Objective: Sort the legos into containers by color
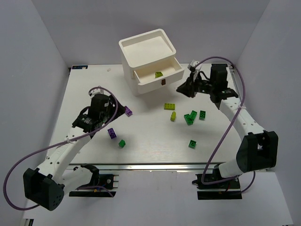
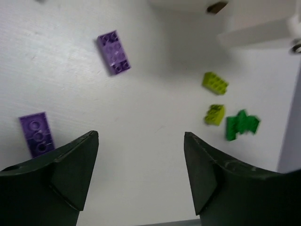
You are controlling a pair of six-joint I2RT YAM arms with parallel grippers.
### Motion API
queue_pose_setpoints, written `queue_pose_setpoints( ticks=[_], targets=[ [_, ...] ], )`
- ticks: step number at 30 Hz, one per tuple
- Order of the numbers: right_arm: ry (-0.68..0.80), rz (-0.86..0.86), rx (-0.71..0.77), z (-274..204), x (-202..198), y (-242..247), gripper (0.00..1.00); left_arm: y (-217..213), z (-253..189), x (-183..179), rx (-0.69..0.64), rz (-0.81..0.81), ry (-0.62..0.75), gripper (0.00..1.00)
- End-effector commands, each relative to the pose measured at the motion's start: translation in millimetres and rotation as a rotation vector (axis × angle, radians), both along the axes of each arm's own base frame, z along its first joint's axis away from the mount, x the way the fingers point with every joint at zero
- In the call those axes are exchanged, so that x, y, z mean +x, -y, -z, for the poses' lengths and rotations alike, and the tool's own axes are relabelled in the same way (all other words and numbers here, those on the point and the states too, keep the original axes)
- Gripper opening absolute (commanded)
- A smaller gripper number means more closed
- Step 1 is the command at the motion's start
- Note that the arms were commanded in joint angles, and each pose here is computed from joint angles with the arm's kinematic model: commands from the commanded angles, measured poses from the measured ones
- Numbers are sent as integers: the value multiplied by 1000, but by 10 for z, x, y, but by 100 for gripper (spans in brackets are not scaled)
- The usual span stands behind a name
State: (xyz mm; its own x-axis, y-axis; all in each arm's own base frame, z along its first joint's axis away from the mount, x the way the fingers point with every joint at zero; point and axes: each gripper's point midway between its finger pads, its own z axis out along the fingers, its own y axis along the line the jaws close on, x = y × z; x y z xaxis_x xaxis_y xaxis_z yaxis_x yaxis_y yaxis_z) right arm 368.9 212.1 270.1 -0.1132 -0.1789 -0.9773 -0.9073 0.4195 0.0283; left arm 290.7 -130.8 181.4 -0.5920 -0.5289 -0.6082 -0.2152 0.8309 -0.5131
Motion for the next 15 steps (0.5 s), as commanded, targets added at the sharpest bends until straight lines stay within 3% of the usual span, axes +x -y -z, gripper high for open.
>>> queue_pose_setpoints(
  ticks=[1, 2, 4, 5, 11, 15],
  targets=[
    [-218, 141, -161, 656, -88, 196, 27, -28, -573, 222, -33, -59, 118, 84],
    [-256, 180, -185, 789, -86, 242, 37, -25, -569, 258, -20, -62, 105, 89],
    [-328, 244, -224, 1006, -94, 267, 40, -17, -784, 345, -23, -75, 132, 90],
    [-365, 273, -241, 1123, -112, 296, 47, -2, -768, 399, -11, -74, 121, 91],
    [-554, 428, -269, 1547, -101, 255, 63, 35, -788, 473, -4, -65, 117, 91],
    [-615, 514, -340, 1828, -6, 166, 68, 32, -729, 413, -18, -65, 109, 91]
  ],
)
